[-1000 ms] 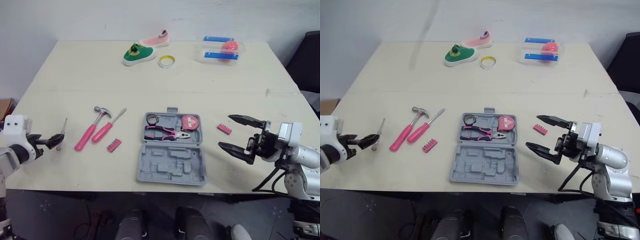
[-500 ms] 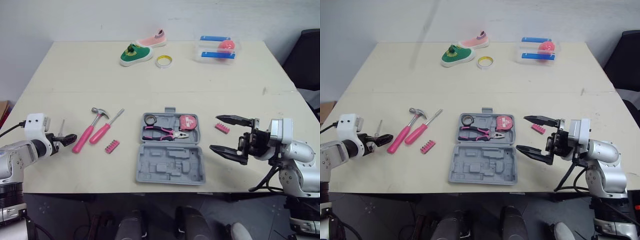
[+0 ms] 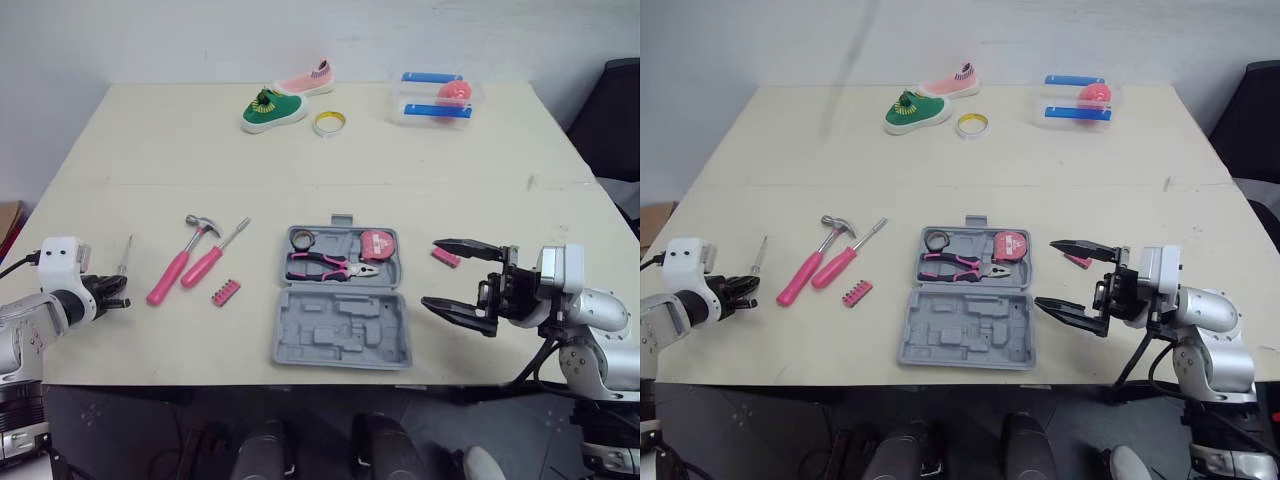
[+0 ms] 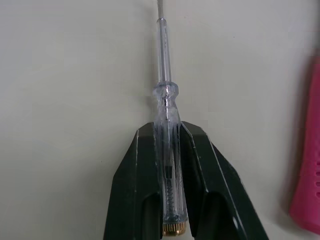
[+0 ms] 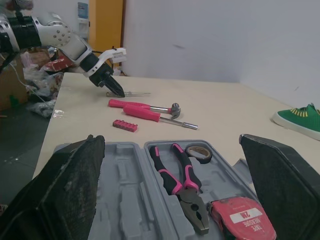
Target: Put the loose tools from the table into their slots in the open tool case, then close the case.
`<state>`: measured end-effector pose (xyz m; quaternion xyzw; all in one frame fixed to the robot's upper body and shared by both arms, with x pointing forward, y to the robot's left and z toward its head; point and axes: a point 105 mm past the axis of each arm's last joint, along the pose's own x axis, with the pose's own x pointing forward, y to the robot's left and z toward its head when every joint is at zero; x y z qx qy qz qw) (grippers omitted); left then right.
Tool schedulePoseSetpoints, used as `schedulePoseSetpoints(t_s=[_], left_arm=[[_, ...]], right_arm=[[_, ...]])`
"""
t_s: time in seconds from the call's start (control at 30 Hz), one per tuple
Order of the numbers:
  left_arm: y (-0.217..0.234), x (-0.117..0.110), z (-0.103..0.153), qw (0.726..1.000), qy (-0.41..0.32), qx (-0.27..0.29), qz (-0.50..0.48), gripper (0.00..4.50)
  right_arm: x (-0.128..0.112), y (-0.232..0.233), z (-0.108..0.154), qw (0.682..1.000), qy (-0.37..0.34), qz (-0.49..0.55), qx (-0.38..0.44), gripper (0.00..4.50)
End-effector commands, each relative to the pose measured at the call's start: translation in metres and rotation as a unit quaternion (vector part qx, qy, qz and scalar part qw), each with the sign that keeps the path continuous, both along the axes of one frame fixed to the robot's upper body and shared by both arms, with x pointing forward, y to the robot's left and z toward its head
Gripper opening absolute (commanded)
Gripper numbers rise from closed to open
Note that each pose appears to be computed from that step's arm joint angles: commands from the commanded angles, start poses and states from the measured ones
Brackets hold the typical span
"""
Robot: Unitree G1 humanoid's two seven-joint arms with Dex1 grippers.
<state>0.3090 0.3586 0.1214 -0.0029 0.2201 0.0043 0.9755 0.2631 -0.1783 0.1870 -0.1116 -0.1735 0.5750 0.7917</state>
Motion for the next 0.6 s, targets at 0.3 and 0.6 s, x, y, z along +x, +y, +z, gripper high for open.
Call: schedulePoseSetpoints(t_s=[0.3, 0.6], left_arm=[[-0.162, -0.017, 0.094, 0.825, -0.187, 0.173, -0.505, 0.09], [-0.253, -0.018, 0.064, 0.698, -0.104, 0.224, -0.673, 0.09]], right_arm=[[-0.003, -0.030, -0.004, 0.997, -0.010, -0.052, -0.048, 4.50], [-0.003, -0.036, -0.011, 0.995, 0.014, -0.069, -0.066, 4.50]])
